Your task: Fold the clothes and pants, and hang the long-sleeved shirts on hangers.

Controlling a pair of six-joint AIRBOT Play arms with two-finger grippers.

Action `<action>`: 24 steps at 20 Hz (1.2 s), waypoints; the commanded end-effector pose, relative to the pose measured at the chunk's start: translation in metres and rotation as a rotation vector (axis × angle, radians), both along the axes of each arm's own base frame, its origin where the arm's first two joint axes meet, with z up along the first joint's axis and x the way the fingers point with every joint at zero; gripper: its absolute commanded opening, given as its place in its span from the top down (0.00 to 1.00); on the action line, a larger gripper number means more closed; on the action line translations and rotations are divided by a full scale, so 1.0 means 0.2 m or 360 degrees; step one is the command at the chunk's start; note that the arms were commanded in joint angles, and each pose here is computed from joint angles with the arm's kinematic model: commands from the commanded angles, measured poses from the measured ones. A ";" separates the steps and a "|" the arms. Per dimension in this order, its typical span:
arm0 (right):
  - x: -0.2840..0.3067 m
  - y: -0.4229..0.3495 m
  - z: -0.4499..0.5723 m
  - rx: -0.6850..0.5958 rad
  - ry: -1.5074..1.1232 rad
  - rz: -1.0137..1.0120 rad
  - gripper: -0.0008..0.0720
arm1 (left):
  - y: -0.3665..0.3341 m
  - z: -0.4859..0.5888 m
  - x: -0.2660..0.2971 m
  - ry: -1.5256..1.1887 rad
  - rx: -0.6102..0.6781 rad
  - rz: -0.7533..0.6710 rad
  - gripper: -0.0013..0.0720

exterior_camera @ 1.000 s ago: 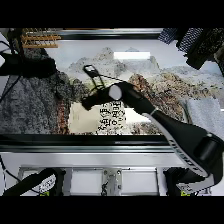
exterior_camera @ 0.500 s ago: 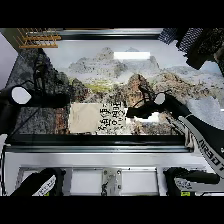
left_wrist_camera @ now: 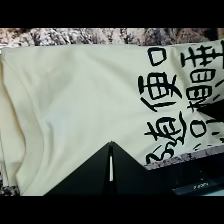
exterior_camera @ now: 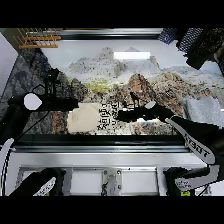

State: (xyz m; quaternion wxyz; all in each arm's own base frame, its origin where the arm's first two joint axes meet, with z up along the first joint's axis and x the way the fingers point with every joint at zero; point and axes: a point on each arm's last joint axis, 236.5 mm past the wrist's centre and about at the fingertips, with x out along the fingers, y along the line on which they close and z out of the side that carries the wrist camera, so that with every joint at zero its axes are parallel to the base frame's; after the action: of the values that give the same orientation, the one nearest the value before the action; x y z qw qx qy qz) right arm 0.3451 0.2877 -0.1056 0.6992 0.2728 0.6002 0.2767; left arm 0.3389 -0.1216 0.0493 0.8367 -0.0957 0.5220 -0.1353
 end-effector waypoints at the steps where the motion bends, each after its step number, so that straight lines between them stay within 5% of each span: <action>1: 0.05 0.09 0.07 0.0054 -0.0122 0.0006 0.97 | -0.01 0.00 -0.01 0.0011 -0.0017 0.0020 0.98; 4: 0.20 -0.19 0.20 -0.0133 -0.0213 -0.0087 0.97 | -0.04 0.00 -0.02 0.0035 -0.0044 0.0013 0.98; 10: 0.26 -1.56 0.61 -0.0841 -0.0304 -0.0674 0.97 | -0.24 0.03 -0.06 -0.0031 -0.0084 -0.0139 0.98; 16: -0.04 -2.44 0.98 -0.0981 -0.0408 -0.1497 0.97 | -0.42 0.08 -0.08 -0.0136 -0.0116 -0.0269 0.98; 24: -0.17 -2.58 1.32 -0.1015 -0.0684 -0.1783 0.97 | -0.41 0.07 -0.07 -0.0136 -0.0110 -0.0265 0.98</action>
State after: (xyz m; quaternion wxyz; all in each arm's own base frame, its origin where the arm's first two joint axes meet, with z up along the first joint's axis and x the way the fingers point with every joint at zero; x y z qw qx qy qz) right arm 0.3203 -0.2222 0.1346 0.8785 0.2694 0.3019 -0.2542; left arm 0.3236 -0.2030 0.0636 0.8394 -0.0760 0.4886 -0.2257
